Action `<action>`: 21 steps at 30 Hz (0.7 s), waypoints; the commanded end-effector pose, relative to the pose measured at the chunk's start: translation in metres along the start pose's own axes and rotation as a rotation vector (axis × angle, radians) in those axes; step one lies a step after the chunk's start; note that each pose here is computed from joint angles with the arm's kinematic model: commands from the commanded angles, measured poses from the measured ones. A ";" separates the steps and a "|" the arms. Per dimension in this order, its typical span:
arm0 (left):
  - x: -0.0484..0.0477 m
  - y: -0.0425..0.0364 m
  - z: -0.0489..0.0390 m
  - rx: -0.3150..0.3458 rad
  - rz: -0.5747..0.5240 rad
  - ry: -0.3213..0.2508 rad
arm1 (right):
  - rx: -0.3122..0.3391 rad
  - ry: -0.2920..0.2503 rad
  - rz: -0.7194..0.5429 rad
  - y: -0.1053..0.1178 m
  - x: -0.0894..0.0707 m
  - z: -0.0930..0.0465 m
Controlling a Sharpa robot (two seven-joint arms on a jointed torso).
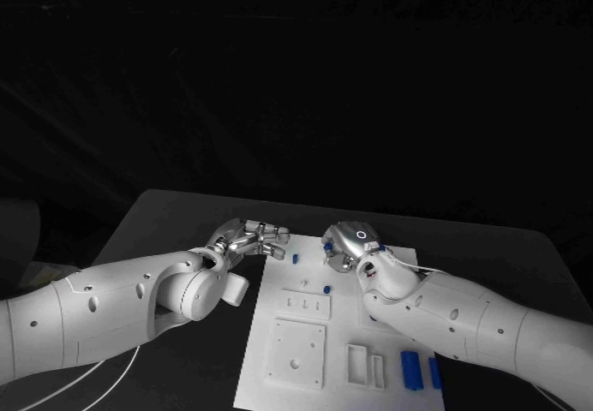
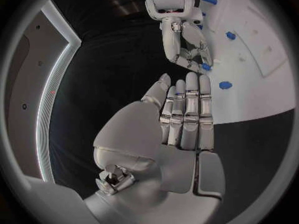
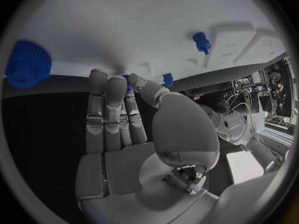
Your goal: Assemble the parts on the task board
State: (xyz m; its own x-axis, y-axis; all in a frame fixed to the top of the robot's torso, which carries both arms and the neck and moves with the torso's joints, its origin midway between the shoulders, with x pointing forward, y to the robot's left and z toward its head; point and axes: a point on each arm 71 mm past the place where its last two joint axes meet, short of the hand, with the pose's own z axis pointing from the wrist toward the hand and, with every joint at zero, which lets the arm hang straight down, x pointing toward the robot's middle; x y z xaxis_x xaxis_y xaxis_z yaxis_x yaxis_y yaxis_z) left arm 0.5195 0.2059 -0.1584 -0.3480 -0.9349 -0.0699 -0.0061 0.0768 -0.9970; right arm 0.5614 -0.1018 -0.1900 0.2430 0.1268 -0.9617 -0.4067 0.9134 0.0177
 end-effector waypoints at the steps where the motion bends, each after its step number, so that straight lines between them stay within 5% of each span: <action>1: 0.0014 -0.0022 0.0007 0.015 0.002 0.005 | 0.007 0.005 0.032 -0.002 0.001 0.000; 13: -0.0045 -0.0017 -0.0002 0.014 0.006 -0.010 | 0.013 -0.034 0.081 -0.011 -0.005 -0.005; 21: -0.0073 -0.0015 -0.0019 0.013 0.007 -0.015 | 0.021 -0.062 0.121 -0.027 -0.023 -0.015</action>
State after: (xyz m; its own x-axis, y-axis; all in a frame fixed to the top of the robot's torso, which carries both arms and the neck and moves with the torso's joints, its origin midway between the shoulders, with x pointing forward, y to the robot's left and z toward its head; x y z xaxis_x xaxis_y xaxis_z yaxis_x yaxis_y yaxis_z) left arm 0.5206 0.2147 -0.1584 -0.3306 -0.9408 -0.0748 -0.0066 0.0815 -0.9967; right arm 0.5549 -0.1327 -0.1764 0.2406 0.2299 -0.9430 -0.4078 0.9056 0.1167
